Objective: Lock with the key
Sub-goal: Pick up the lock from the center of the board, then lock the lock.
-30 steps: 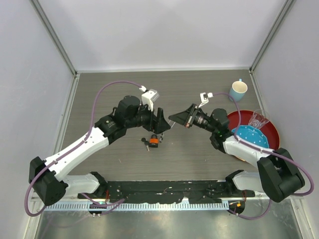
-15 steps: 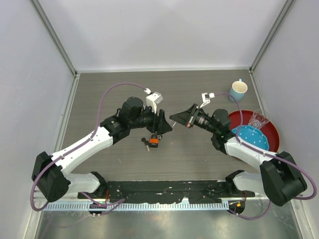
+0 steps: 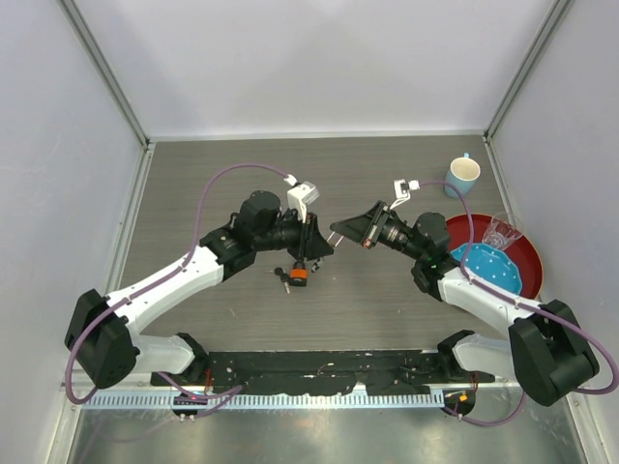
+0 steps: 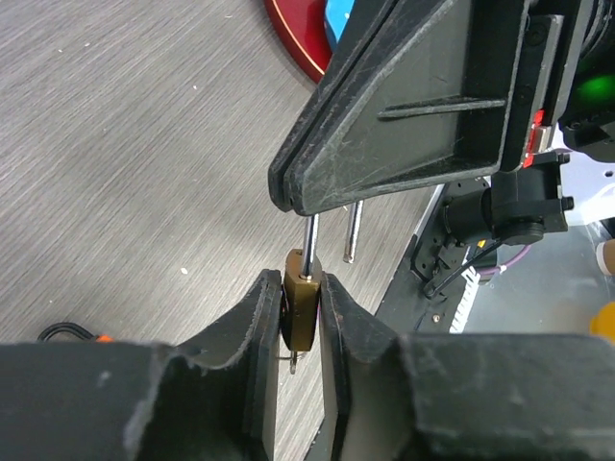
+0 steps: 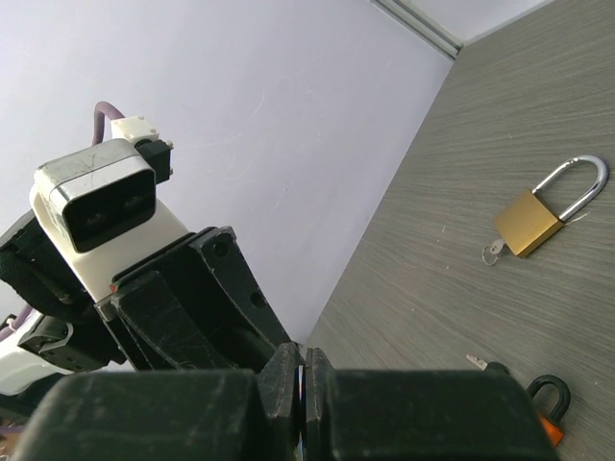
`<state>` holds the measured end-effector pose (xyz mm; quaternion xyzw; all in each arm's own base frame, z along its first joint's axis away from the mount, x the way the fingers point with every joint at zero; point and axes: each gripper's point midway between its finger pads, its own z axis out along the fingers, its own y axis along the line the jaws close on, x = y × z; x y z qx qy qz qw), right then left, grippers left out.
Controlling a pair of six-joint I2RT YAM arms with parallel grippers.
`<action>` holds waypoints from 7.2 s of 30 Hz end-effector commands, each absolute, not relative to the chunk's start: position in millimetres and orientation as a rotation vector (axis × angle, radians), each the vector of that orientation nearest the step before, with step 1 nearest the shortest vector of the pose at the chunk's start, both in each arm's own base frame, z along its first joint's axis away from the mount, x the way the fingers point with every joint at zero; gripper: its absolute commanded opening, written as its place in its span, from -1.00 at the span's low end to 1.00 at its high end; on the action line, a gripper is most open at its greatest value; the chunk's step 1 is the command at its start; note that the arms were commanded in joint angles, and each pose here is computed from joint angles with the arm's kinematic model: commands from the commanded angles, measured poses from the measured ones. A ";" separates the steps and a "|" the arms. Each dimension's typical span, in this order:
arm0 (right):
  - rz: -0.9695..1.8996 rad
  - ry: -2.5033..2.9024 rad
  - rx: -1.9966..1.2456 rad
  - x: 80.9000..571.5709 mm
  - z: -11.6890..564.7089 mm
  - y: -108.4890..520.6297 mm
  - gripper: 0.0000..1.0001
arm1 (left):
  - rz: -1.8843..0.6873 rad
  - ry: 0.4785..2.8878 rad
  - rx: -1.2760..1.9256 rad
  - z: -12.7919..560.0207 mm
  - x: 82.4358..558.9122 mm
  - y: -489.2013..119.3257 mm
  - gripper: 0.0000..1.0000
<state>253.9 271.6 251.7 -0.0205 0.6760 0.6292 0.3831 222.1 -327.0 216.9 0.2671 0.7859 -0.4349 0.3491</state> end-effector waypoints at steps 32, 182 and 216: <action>1.238 1.781 -0.211 251.5 241.0 239.0 0.38 | -1.418 1.843 0.599 237.2 214.6 -299.9 -1.00; 1.518 1.406 -0.637 183.2 311.5 285.2 -0.25 | -1.603 1.675 0.665 306.2 175.2 -261.9 -1.00; 1.625 1.387 -0.588 177.0 318.2 297.1 -0.97 | -1.592 1.659 0.673 297.8 175.9 -262.4 -0.99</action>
